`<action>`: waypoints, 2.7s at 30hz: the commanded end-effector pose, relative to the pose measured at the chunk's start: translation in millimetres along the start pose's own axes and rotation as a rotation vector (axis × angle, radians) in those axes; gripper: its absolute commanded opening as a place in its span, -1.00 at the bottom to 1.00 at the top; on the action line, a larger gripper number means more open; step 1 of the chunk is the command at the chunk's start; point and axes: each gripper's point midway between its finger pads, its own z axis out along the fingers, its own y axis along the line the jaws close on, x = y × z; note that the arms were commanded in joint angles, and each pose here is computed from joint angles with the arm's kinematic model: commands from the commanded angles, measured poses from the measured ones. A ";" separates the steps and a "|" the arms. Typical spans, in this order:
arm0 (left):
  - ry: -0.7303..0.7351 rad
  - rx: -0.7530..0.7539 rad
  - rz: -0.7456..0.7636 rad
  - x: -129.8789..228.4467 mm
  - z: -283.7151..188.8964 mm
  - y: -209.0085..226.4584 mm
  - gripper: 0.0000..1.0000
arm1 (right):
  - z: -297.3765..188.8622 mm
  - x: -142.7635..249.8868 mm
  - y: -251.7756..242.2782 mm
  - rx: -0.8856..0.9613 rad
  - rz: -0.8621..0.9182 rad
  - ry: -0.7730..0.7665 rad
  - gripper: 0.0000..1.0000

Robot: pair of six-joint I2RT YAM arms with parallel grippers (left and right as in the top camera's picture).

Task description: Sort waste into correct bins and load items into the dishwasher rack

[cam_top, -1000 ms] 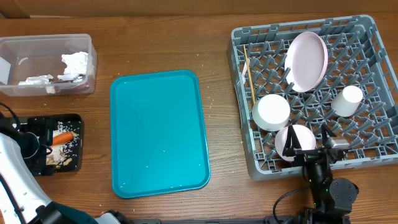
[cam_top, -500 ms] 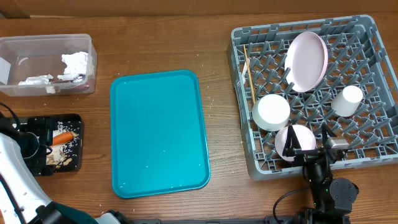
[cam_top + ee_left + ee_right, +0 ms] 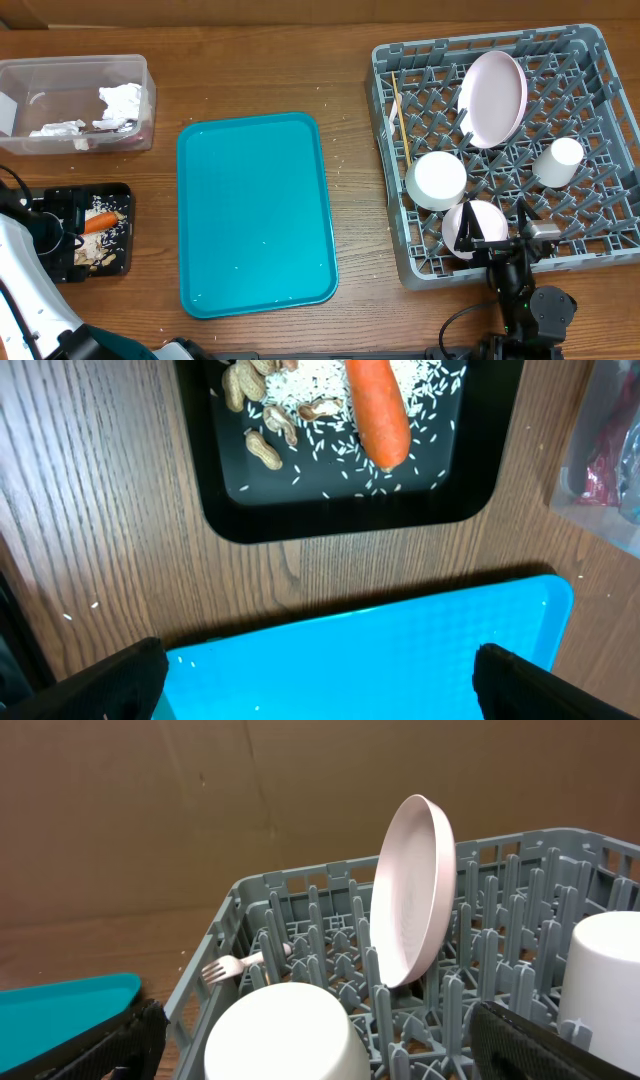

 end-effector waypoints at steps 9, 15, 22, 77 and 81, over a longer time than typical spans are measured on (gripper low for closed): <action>-0.017 -0.039 0.125 15.3 6.0 2.6 1.00 | -0.2 0.6 -0.9 0.001 -0.007 -0.008 1.00; -0.115 0.125 0.336 53.5 9.7 -41.4 1.00 | -0.2 0.6 -0.9 0.001 -0.008 -0.008 1.00; -0.244 0.151 0.583 103.8 -12.0 -35.7 1.00 | -0.2 0.6 -0.9 0.001 -0.007 -0.008 1.00; -0.877 1.221 1.489 216.3 -18.9 -23.9 1.00 | -0.2 0.6 -0.9 0.001 -0.007 -0.008 1.00; -0.928 1.233 1.448 210.5 -19.5 -23.3 1.00 | -0.2 0.7 -1.0 0.001 -0.008 -0.008 1.00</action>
